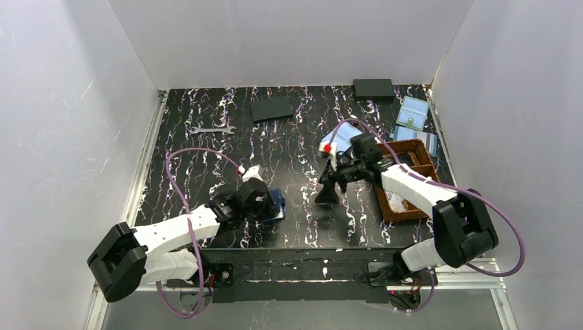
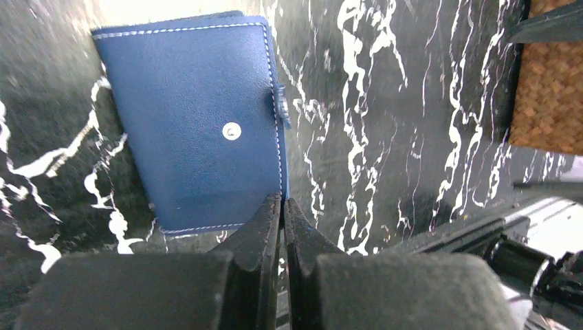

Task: Take the credit cards out of the card holder
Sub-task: Open the card holder at the center of the board.

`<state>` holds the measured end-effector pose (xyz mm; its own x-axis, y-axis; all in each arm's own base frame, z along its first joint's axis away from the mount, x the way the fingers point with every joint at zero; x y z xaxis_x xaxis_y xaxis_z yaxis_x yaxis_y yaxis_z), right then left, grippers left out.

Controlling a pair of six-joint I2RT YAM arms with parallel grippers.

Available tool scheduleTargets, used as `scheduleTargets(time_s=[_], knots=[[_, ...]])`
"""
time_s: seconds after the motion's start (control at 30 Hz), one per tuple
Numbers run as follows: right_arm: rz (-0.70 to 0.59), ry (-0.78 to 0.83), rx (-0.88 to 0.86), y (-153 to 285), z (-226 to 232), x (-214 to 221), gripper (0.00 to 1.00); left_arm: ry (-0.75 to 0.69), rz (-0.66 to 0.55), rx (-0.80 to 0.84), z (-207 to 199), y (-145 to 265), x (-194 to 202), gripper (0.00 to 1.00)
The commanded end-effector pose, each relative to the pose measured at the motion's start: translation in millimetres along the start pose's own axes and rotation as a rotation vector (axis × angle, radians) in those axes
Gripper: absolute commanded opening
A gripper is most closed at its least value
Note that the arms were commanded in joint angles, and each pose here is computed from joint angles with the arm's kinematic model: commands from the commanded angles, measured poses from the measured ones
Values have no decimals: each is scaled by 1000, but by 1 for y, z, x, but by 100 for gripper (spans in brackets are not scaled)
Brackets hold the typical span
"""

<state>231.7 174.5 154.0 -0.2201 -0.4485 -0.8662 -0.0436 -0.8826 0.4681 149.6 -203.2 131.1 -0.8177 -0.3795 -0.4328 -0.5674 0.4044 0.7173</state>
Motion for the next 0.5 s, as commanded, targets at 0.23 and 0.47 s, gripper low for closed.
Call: scheduleTargets(time_s=[0.23, 0.47], knots=[[66, 256, -5, -75, 40, -26, 96, 72, 71, 228, -20, 6, 7, 0], [129, 248, 178, -88, 27, -15, 93, 90, 76, 233, -22, 7, 6, 0]])
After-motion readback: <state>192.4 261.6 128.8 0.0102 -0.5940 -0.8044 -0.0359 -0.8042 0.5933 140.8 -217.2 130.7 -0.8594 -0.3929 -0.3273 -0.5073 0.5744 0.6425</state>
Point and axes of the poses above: each gripper's point midway between its finger pads, its own y axis back along the fingers, its own z axis along the line the jaws close on, x = y × z, the point moved 8 cm from there along y, back along the fingers, and after that the axes turned 9 degrees about y, right-handed, at the moved point
